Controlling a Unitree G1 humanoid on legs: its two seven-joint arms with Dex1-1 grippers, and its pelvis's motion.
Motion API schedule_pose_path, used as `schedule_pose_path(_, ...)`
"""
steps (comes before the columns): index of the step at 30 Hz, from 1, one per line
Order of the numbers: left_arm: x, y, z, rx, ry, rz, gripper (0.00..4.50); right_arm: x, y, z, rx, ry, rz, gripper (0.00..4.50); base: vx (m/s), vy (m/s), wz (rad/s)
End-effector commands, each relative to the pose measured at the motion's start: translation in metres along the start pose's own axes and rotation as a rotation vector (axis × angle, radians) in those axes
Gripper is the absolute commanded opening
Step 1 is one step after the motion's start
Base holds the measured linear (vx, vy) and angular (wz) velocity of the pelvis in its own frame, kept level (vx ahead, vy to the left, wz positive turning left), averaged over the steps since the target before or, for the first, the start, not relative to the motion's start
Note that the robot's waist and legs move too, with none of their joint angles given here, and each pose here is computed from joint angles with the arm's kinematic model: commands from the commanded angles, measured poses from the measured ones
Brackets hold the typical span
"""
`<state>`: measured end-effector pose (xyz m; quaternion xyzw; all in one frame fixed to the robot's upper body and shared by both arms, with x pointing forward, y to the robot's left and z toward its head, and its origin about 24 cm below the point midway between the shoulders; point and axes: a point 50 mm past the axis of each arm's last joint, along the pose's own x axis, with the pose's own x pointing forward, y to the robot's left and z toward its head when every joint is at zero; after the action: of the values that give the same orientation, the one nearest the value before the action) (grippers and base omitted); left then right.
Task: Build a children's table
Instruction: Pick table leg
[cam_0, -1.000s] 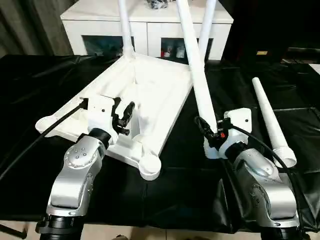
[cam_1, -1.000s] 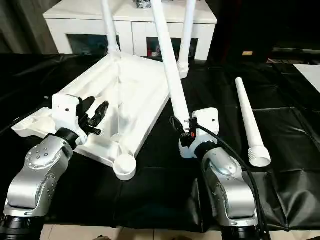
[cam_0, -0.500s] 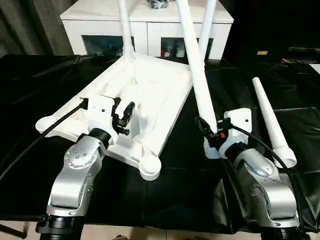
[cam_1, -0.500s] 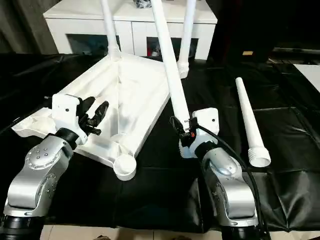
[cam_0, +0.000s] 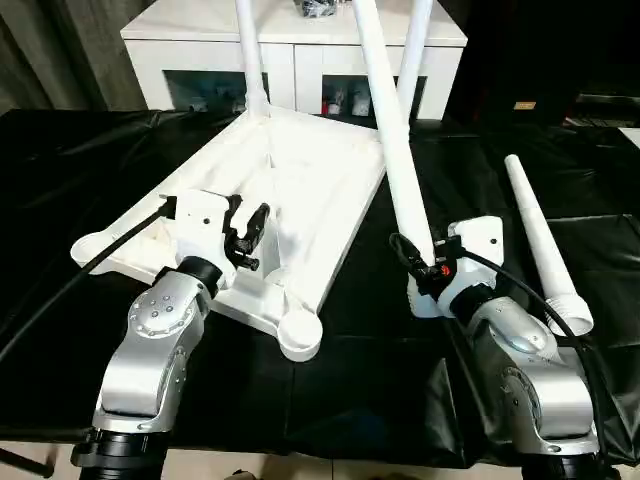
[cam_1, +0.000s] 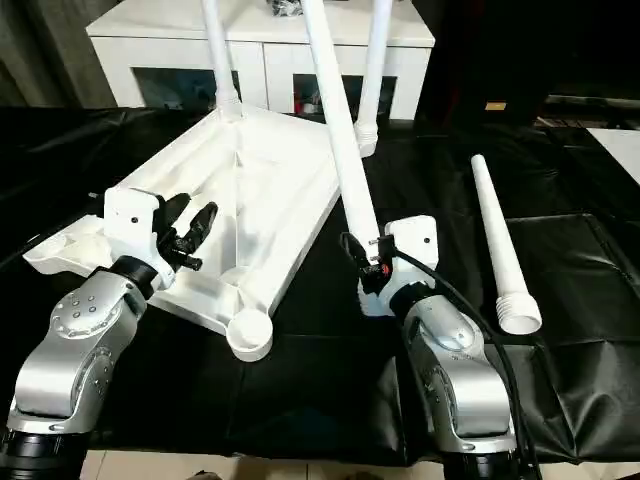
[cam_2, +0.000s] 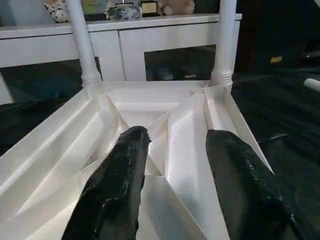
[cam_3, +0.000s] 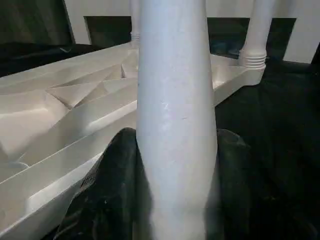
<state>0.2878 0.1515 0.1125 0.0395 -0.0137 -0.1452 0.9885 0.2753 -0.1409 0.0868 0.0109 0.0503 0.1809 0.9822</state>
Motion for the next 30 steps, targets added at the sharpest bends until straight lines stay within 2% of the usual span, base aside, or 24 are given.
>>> schedule_pose_path(1, -0.0006, 0.0023, -0.0013, 0.004, 0.005, 0.016, 2.22, -0.0010, -0.0001, 0.0107, -0.020, -0.052, -0.005, 1.85, 0.000, 0.000, 0.00)
schedule_pose_path(30, -0.0006, 0.0023, -0.0013, 0.004, 0.005, 0.016, 2.22, -0.0010, -0.0001, 0.0107, -0.020, -0.052, -0.005, 1.85, 0.000, 0.000, 0.00)
